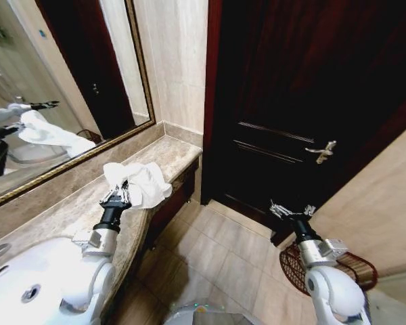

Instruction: Discard the used towel into the hamper.

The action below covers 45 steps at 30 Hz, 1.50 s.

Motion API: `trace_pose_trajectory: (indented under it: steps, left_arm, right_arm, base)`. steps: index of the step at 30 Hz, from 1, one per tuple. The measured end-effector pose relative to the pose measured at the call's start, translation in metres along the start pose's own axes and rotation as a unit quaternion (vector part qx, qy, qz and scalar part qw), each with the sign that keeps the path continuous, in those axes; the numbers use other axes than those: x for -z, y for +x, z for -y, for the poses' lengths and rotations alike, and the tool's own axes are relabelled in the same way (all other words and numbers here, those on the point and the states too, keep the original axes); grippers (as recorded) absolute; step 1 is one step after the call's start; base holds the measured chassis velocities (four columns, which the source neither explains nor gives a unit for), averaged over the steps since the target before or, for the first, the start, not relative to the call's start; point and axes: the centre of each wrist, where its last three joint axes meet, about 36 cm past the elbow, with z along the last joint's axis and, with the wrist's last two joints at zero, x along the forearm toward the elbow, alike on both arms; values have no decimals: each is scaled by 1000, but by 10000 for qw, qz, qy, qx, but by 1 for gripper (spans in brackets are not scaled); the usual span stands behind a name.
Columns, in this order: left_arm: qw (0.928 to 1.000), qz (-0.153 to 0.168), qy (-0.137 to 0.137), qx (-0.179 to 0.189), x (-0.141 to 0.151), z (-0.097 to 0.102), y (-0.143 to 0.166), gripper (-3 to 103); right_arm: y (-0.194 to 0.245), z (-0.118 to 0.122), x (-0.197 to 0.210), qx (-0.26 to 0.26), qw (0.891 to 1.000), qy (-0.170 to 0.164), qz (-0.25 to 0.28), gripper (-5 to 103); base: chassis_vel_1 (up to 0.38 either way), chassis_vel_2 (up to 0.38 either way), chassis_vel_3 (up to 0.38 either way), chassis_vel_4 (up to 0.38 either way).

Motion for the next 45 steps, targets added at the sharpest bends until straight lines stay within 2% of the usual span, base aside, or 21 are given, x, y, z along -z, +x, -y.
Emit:
trace_pose_trajectory:
  steps: [45]
  left_arm:
    - [9999, 133, 6, 11, 0, 1, 1, 4]
  right_arm:
    - [2, 0, 4, 13, 10000, 32, 56, 100]
  base:
    - [-56, -175, -173, -58]
